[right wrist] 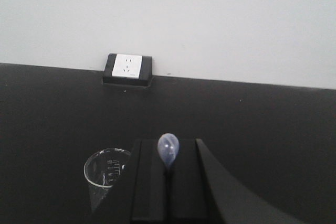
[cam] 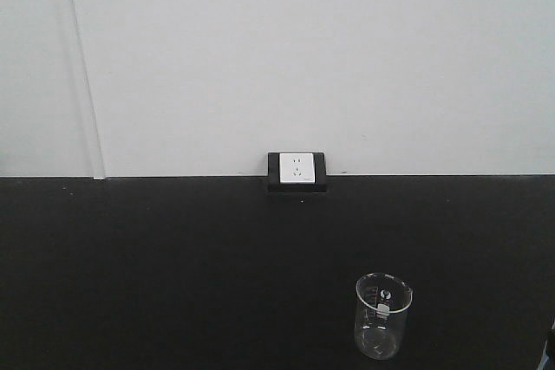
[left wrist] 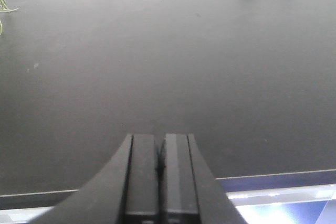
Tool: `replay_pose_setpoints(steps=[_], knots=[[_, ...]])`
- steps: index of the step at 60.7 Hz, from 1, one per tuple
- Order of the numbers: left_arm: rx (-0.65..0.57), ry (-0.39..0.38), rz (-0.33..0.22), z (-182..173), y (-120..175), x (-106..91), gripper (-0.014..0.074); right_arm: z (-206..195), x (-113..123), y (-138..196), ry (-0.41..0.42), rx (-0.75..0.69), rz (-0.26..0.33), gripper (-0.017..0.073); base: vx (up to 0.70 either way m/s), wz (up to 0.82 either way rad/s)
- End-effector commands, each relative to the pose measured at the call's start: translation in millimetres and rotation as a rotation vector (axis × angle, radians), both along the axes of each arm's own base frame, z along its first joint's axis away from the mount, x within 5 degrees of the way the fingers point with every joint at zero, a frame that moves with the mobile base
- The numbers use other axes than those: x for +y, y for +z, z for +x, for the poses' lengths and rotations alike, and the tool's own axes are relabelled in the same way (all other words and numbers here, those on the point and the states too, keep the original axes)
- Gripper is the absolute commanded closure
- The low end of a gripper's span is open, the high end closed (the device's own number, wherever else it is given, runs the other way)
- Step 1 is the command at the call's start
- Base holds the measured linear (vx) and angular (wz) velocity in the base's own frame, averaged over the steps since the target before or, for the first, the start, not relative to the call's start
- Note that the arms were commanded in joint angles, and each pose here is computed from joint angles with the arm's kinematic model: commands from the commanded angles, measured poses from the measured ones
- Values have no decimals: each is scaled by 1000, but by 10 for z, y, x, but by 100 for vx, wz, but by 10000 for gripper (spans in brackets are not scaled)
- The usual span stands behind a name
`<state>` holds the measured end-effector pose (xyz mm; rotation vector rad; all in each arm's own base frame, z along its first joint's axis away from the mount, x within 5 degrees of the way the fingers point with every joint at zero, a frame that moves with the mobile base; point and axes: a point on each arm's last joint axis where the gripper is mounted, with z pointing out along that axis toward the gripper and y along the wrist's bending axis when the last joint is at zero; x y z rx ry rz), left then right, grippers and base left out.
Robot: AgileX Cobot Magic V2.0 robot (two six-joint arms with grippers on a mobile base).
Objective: Grab transparent chemical and place on left bench
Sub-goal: 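Close the right gripper on the pipette and lift it out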
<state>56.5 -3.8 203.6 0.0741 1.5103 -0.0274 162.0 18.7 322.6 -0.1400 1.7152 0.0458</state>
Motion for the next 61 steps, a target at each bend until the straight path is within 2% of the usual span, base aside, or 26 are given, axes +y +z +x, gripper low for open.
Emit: replay_pose_setpoints(steps=[1,61], knots=[[-81,-1,-14,-15,27,2,597,-73,3,180,15,-119,-1,562,0,0],[-81,-1,-14,-15,27,2,597,-128,-6,209,12,-133,9,562,-1,0]])
